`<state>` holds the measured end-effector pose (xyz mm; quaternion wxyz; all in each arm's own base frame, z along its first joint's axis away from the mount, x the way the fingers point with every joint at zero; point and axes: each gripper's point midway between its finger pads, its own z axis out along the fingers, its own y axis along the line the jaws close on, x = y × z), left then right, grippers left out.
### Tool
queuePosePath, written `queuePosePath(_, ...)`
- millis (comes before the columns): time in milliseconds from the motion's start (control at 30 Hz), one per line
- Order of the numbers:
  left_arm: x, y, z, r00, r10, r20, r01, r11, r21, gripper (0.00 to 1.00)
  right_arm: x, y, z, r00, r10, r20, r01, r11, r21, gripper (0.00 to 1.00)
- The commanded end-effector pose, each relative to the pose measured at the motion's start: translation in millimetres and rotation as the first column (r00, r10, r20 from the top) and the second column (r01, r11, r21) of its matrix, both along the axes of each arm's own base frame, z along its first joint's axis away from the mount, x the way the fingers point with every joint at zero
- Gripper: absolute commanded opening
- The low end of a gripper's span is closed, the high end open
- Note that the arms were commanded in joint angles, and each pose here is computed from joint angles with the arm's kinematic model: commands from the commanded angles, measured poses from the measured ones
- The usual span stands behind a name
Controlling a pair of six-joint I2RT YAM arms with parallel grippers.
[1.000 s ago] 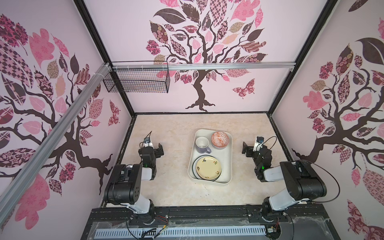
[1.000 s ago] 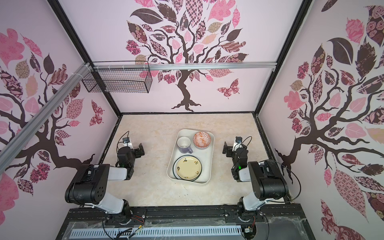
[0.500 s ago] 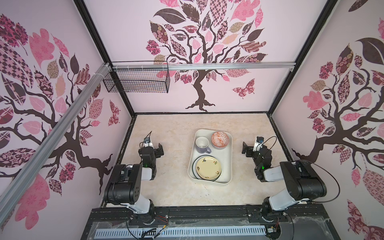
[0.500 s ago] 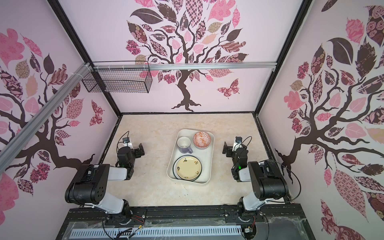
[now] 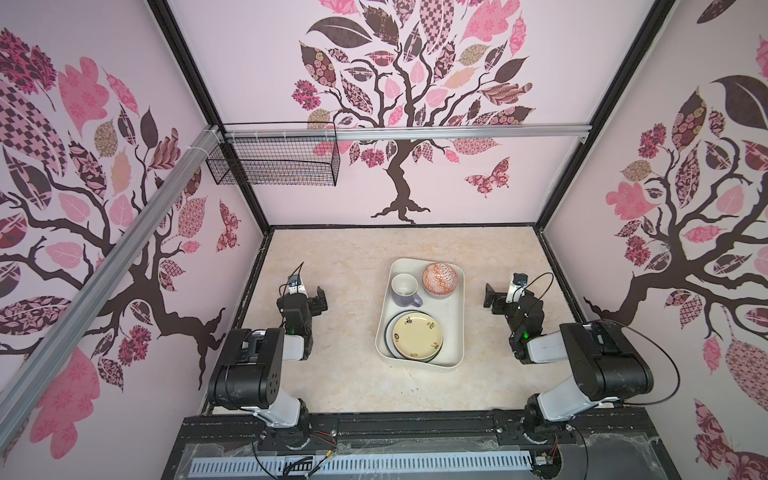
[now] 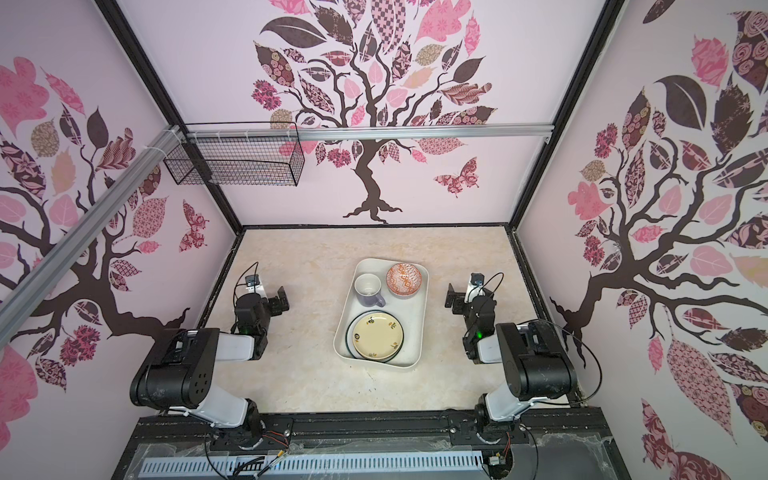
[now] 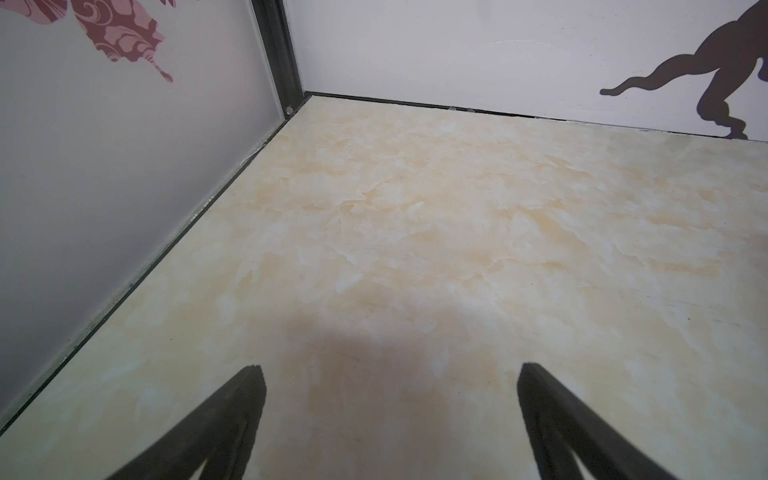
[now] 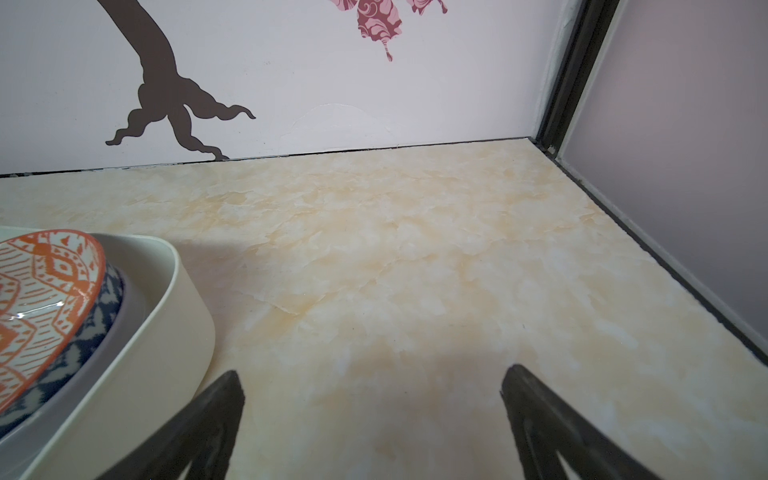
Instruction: Place the mixed dishes into the plastic bin
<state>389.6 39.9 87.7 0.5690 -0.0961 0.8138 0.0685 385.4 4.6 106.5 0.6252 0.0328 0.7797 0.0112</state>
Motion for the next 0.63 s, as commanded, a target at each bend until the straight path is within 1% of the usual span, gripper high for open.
queuePosePath(0,8,0,16,0.999,-0.007,0.049,0.006,1.000,0.007,0.98,2,0,4,1.000,0.003,0.011,-0.004,1.000,0.004,1.00)
queuePosePath(367,8,0,15,0.999,-0.007,0.045,0.007,1.000,0.008,0.98,2,0,5,1.000,0.002,0.012,-0.002,1.000,0.005,0.99)
queuePosePath(400,9,-2,14,0.999,-0.020,0.039,0.020,1.000,0.008,0.98,2,0,5,1.000,0.003,0.011,-0.003,1.000,0.004,1.00)
queuePosePath(433,12,-12,12,0.996,-0.086,0.038,0.086,0.996,0.010,0.98,2,0,5,1.000,0.003,0.012,-0.003,1.000,0.004,0.99)
queuePosePath(467,15,-18,12,0.992,-0.120,0.047,0.120,0.993,0.006,0.98,2,0,5,1.000,0.002,0.012,-0.002,1.000,0.004,0.99)
queuePosePath(567,13,-18,10,0.991,-0.133,0.022,0.133,0.991,-0.008,0.98,2,0,4,1.000,0.003,0.010,-0.003,1.000,0.005,1.00)
queuePosePath(600,14,-17,12,0.991,-0.127,0.037,0.128,0.992,-0.005,0.98,2,1,4,1.000,0.004,0.009,-0.004,1.000,0.004,1.00)
